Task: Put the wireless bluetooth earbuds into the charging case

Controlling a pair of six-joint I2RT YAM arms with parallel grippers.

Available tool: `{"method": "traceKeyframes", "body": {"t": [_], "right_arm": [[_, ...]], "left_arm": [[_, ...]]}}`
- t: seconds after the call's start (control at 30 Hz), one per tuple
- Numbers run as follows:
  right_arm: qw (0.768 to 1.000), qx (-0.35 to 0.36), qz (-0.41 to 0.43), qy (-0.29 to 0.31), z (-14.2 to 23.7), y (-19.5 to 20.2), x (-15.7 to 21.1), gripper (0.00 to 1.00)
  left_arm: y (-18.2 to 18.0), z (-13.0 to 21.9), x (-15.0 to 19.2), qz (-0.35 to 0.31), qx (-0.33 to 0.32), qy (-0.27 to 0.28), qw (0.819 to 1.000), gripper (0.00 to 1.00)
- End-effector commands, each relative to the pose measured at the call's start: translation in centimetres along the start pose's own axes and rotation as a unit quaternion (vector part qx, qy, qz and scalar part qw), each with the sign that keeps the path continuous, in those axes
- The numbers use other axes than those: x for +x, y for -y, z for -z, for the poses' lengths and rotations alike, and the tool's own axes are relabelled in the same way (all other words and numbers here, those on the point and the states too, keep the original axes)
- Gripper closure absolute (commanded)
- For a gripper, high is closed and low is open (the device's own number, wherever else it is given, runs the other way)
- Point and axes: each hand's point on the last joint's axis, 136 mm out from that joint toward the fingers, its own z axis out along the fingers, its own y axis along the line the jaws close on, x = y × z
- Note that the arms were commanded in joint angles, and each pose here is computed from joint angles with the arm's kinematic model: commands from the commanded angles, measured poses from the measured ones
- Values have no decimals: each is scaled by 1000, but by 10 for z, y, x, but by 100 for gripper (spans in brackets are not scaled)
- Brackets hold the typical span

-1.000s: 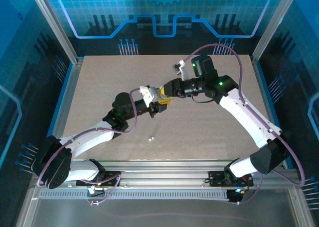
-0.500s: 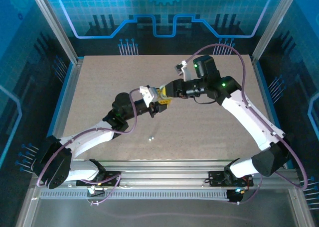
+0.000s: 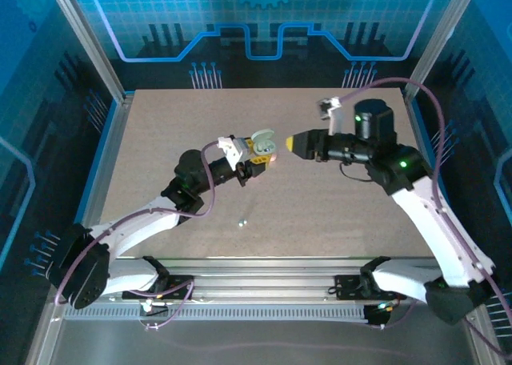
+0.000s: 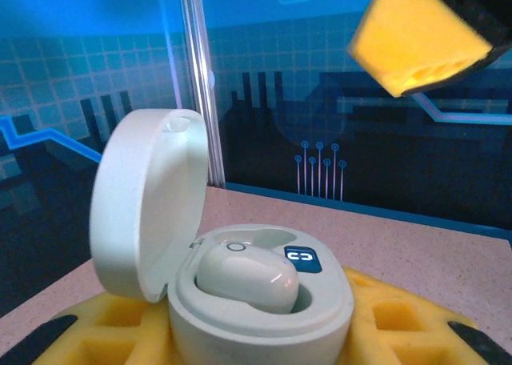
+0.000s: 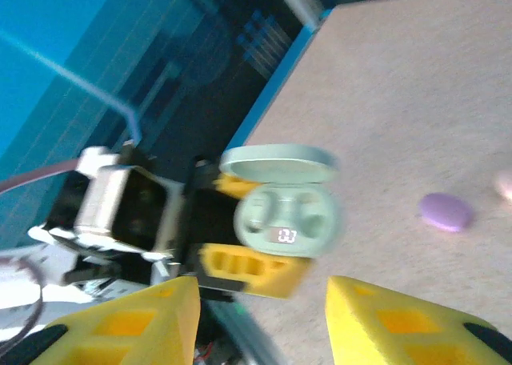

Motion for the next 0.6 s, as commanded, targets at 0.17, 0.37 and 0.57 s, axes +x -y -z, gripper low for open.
{"method": "traceKeyframes", "body": {"t": [0.17,0.37,0.57], "right_arm": [[991,129,-44,-5,-6,88,22,52],[983,122,-97,-94,-43,120,65,53],[970,122,-136,-160,-75,144,102,54]], "left_arm": [[0,17,-26,-20,-18,20,999,64],[-4,24,-43,-16,-35,26,999,64],[-6,35,-59,-31,-54,30,998,64]]}}
